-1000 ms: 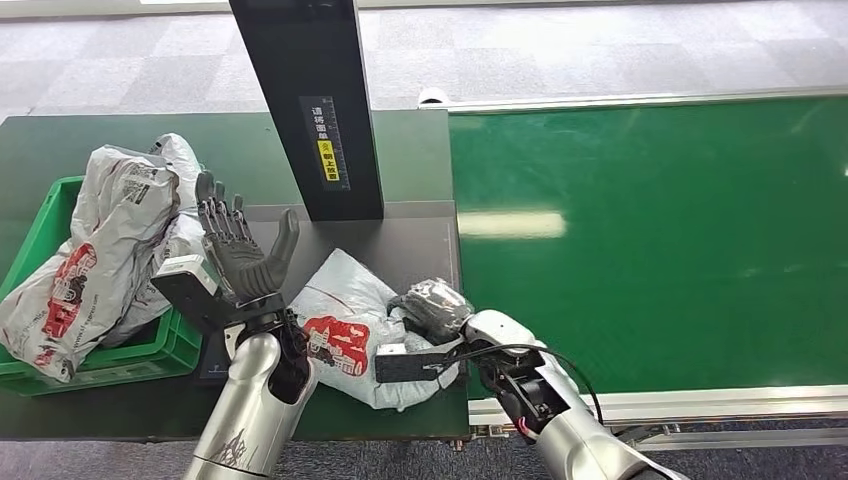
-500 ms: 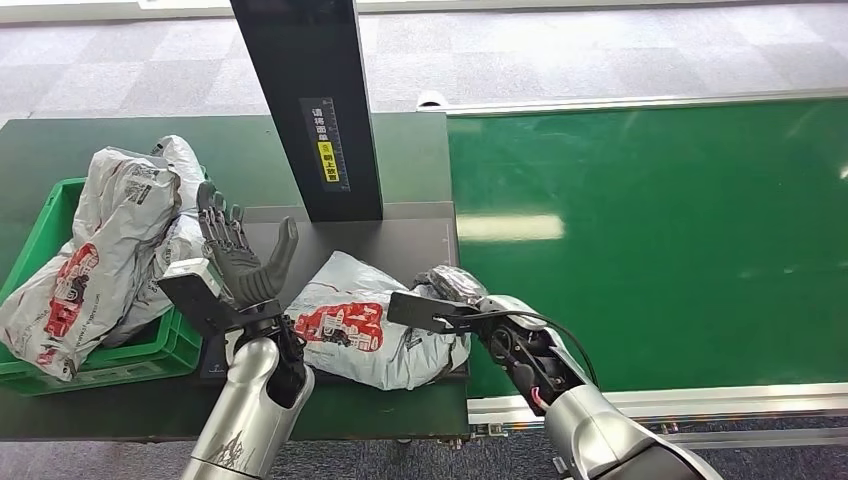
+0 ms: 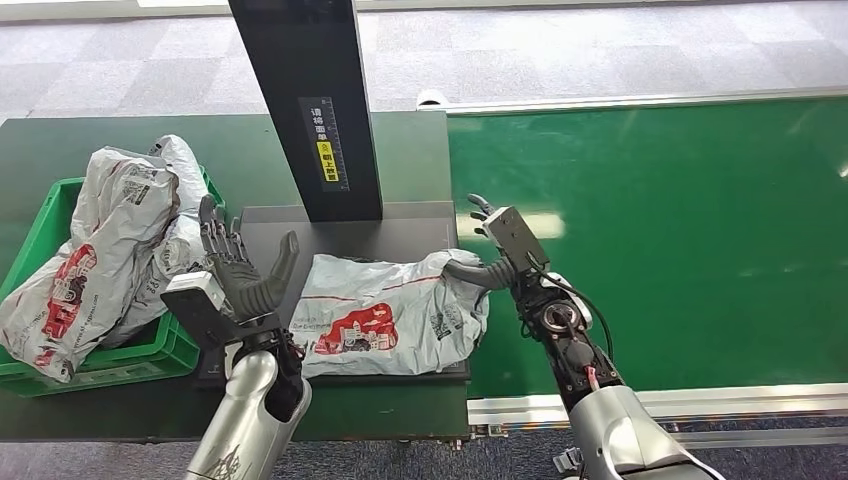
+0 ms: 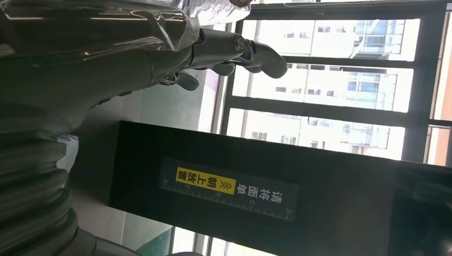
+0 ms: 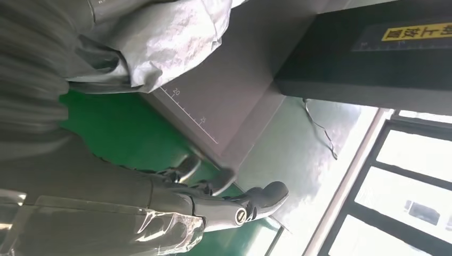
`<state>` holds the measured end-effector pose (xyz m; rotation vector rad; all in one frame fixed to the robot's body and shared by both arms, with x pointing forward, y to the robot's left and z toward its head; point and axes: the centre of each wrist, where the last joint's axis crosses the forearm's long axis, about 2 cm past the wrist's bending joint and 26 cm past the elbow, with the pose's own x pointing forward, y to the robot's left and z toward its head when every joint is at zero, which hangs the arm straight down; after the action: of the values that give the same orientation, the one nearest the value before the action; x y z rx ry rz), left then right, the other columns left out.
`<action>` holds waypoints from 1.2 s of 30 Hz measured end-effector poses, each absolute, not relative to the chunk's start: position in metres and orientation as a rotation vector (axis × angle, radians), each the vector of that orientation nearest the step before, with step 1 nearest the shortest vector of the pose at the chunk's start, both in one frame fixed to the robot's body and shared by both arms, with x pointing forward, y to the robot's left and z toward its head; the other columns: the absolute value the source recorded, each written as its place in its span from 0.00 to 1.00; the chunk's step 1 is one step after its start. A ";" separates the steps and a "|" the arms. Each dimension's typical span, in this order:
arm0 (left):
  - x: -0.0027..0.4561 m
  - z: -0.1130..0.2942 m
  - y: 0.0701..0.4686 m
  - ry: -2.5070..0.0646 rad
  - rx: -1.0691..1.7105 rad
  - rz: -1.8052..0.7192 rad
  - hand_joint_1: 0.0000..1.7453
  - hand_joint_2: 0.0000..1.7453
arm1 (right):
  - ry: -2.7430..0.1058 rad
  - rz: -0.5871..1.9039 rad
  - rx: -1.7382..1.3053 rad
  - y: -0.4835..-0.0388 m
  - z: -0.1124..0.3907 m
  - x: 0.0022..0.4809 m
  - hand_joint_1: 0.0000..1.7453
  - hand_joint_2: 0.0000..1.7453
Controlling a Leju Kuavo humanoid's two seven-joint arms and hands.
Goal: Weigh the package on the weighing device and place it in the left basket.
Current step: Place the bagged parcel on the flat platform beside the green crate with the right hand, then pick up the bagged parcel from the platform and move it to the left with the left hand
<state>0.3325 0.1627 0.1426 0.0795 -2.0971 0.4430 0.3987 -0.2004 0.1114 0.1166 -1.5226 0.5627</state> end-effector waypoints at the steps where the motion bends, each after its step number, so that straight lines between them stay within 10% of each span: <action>1: 0.332 0.142 0.162 -2.097 0.072 0.435 0.00 1.00 | -1.530 0.550 0.116 -0.202 0.111 0.398 0.00 1.00; 12: 0.330 0.128 0.143 -2.006 -0.171 0.055 0.00 1.00 | -1.629 0.402 0.108 -0.214 0.119 0.400 0.00 1.00; 22: 0.325 0.103 0.112 -1.788 -0.129 -0.982 0.00 1.00 | -1.690 0.251 0.107 -0.231 0.123 0.400 0.00 1.00; 31: 0.327 0.089 0.108 -1.631 -0.109 -1.345 0.00 1.00 | -1.671 0.229 0.122 -0.238 0.119 0.397 0.00 1.00; 35: 0.327 0.088 0.107 -1.609 -0.129 -1.370 0.95 1.00 | -1.662 0.242 0.133 -0.237 0.117 0.396 0.00 1.00; 36: 0.327 0.088 0.107 -1.607 -0.130 -1.371 0.97 1.00 | -1.660 0.247 0.135 -0.236 0.117 0.396 0.00 1.00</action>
<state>0.3273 0.1073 0.0884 -0.1297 -1.6065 -1.3710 0.3959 -0.2359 0.1170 0.1353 -1.6595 0.2472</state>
